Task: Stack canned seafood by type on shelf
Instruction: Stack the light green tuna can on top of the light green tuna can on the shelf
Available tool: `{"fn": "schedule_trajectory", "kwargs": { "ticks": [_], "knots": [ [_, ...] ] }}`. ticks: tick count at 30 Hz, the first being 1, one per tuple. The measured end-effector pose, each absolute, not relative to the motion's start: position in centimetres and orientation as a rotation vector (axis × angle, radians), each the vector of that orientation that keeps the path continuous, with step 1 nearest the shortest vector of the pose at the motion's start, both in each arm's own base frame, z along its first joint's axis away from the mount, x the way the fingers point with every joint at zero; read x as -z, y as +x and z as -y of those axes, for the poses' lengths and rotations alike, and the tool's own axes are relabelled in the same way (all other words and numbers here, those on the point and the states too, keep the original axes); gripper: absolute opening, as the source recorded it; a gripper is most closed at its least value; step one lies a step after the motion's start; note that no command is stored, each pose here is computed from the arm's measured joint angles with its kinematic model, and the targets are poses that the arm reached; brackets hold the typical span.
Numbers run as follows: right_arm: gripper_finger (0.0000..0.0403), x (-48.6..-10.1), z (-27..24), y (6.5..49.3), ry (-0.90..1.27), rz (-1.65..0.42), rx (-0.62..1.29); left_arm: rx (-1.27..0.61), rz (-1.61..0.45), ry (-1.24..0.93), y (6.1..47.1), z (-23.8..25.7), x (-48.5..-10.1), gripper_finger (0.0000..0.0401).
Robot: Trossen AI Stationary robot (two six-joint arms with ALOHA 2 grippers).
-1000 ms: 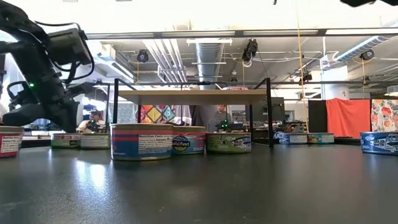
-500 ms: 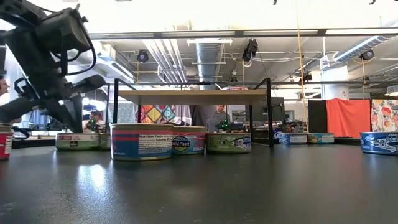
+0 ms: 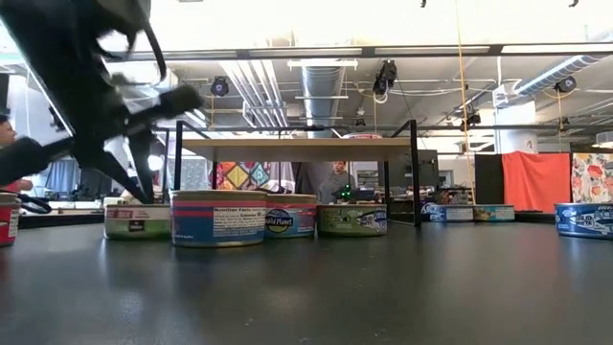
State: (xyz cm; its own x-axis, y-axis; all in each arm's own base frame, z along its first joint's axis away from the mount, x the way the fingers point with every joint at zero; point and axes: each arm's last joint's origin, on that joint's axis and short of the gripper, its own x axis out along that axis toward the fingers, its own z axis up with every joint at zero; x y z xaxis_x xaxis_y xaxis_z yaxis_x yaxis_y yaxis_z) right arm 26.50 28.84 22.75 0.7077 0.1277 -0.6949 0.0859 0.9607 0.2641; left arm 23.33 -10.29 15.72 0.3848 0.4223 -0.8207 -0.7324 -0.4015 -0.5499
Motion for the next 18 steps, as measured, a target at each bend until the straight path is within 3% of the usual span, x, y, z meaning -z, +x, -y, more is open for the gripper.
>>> {"fn": "schedule_trajectory", "kwargs": {
  "ticks": [8,13,18],
  "knots": [
    [0.0389,-22.8,-30.1,25.1,0.301,-0.796,-0.056,-1.143,-0.489,-1.137,23.1,16.9,-19.2,0.0],
    [0.0389,-22.8,-30.2,24.9,0.274,-0.785,-0.059,-1.158,-0.613,-0.686,21.1,18.6,-22.4,0.0],
    [0.0389,-22.8,-29.8,25.3,0.205,-0.732,-0.023,-1.072,-0.762,-0.349,21.8,19.6,-23.5,0.0]
  ]
}}
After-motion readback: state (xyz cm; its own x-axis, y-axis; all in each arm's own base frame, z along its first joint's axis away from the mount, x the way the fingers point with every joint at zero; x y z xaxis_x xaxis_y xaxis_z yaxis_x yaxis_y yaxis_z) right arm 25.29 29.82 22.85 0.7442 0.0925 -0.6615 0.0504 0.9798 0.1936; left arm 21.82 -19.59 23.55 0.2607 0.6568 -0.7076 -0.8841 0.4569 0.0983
